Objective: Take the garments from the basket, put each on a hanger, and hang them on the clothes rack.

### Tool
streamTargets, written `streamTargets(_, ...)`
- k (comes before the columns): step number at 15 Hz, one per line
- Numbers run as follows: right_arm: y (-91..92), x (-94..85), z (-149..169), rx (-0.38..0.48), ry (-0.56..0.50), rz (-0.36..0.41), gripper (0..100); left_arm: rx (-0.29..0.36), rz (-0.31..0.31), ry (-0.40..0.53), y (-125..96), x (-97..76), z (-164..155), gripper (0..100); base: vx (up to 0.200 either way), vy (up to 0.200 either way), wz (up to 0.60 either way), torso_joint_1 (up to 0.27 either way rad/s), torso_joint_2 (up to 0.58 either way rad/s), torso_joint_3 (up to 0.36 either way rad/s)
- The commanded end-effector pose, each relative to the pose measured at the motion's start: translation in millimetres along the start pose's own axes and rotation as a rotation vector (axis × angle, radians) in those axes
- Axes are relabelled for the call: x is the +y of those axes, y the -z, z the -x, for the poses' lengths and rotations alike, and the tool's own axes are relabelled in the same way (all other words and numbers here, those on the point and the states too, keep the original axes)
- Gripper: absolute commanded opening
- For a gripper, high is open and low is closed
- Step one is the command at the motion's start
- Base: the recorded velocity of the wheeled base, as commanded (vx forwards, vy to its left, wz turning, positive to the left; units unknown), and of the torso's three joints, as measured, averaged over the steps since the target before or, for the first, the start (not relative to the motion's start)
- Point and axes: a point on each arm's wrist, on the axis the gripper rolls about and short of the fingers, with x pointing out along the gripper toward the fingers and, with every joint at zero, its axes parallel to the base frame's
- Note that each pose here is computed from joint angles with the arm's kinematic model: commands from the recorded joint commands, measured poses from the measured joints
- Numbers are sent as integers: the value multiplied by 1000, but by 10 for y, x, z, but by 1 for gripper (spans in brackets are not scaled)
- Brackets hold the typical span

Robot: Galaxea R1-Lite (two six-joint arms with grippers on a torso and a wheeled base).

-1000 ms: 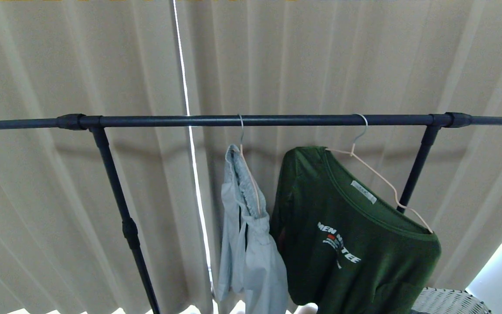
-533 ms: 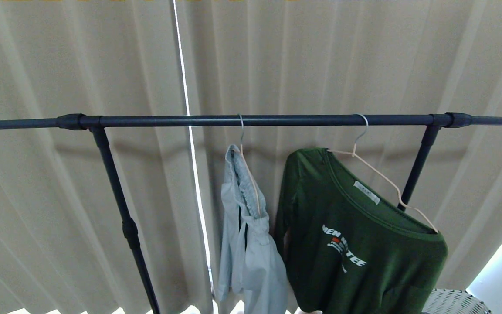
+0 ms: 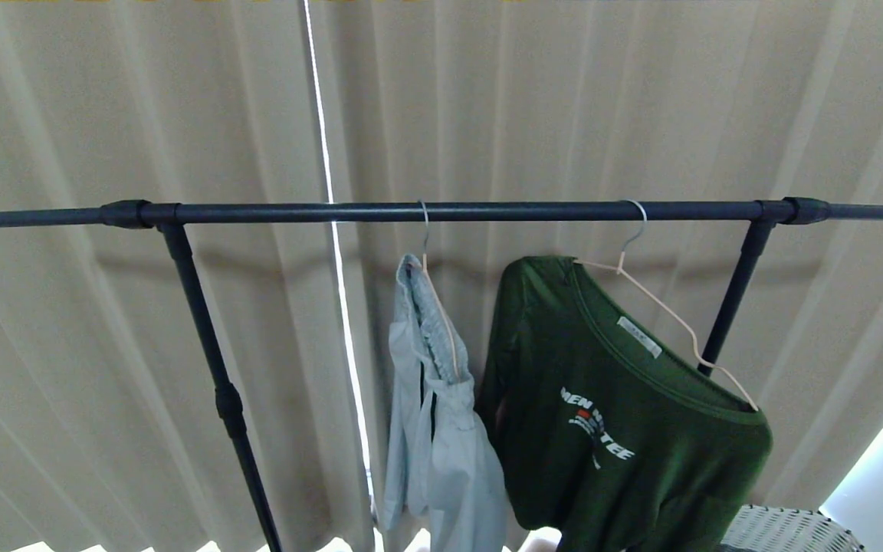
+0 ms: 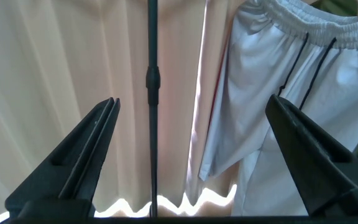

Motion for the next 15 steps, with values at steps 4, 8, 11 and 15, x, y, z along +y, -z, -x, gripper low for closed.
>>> streamTargets(4, 5, -13, 17, -20, 58, -40, 100, -2, 0, 0, 0, 0, 1, 100, 0, 0, 0, 0, 0, 0)
streamTargets(8, 5, -13, 17, -20, 59, -40, 100, -2, 0, 0, 0, 0, 1, 100, 0, 0, 0, 0, 0, 0)
streamTargets(11, 5, -13, 17, -20, 59, -40, 100, -2, 0, 0, 0, 0, 1, 100, 0, 0, 0, 0, 0, 0)
streamTargets(15, 5, -14, 17, -20, 61, -40, 100, -2, 0, 0, 0, 0, 1, 100, 0, 0, 0, 0, 0, 0)
